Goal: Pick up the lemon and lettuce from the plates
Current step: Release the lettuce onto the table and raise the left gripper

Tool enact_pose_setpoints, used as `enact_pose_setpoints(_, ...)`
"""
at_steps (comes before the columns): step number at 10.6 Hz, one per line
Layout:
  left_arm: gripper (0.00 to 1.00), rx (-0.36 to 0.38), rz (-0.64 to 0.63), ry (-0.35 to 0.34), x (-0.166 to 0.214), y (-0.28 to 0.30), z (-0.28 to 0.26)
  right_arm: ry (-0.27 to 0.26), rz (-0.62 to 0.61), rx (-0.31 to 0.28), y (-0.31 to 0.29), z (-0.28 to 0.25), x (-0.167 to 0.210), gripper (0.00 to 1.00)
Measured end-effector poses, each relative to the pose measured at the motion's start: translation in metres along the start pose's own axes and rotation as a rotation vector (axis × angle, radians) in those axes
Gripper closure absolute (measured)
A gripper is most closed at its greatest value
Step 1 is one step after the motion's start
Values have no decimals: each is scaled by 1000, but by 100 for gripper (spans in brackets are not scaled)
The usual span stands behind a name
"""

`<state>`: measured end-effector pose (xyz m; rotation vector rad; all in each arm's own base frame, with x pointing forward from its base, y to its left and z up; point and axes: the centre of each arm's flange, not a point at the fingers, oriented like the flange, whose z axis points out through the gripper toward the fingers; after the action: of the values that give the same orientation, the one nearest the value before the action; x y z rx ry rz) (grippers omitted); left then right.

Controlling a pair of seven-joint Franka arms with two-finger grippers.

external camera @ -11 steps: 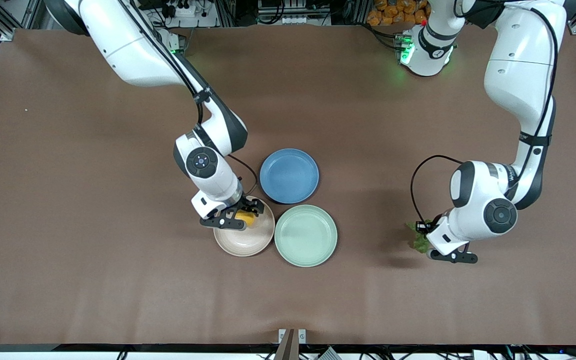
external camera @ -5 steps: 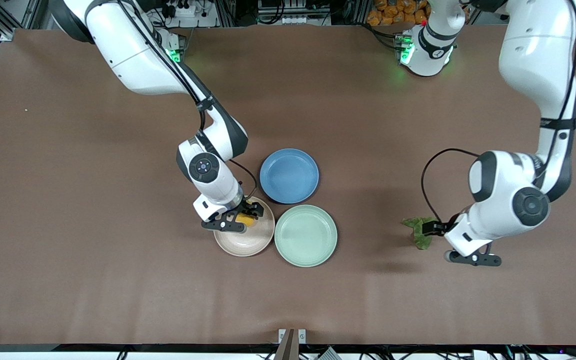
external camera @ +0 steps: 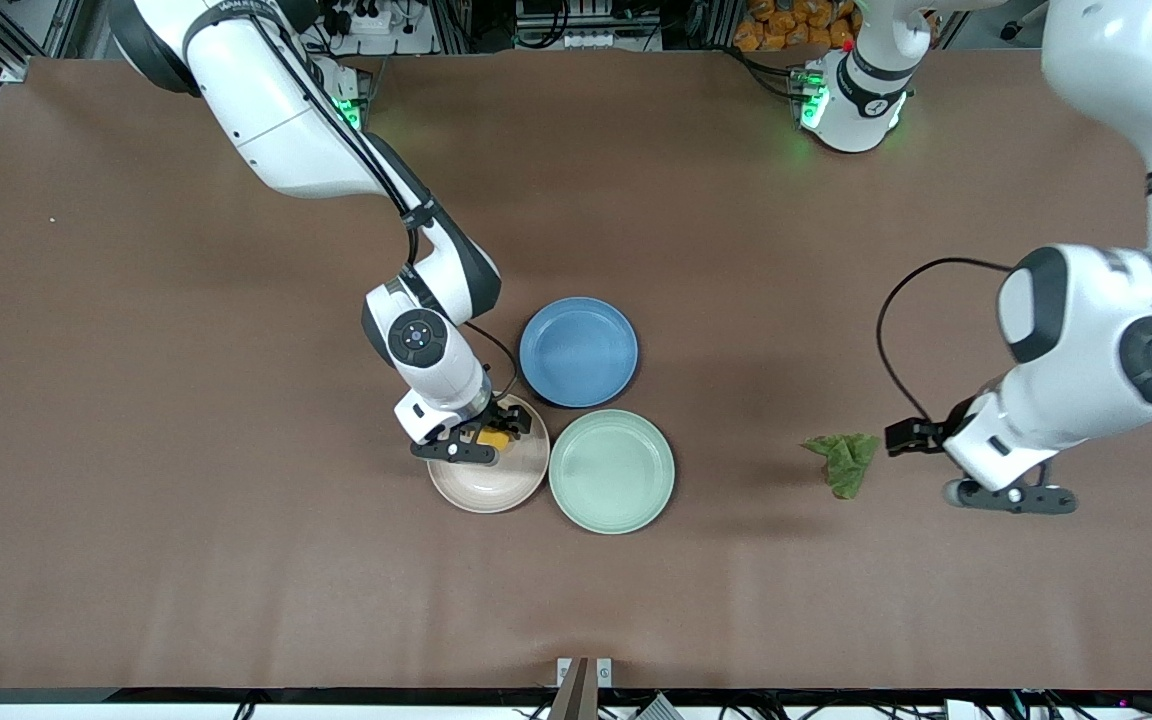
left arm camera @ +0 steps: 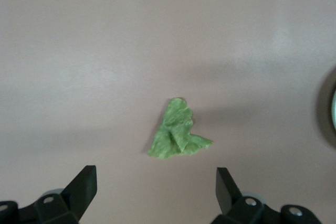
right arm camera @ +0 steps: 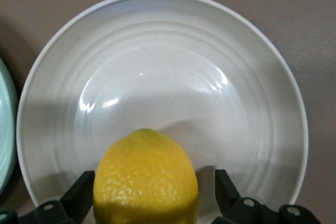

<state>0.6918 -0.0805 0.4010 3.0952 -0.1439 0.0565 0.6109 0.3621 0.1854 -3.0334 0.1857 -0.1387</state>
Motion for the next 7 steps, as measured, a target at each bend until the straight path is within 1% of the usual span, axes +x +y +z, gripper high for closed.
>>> enact_pose_setpoints(3,0,3,-38,60,-11,-5,-66,-2,-1,-1,0,2,-1,0)
enact_pose_setpoints(5,0,6,-39,60,-27,-3,-106,5,-2,4,-1,3,-1,0)
enact_pose_setpoints(7,0,9,-44,26,-45,-1,-135,9,-2,10,-1,8,-1,0)
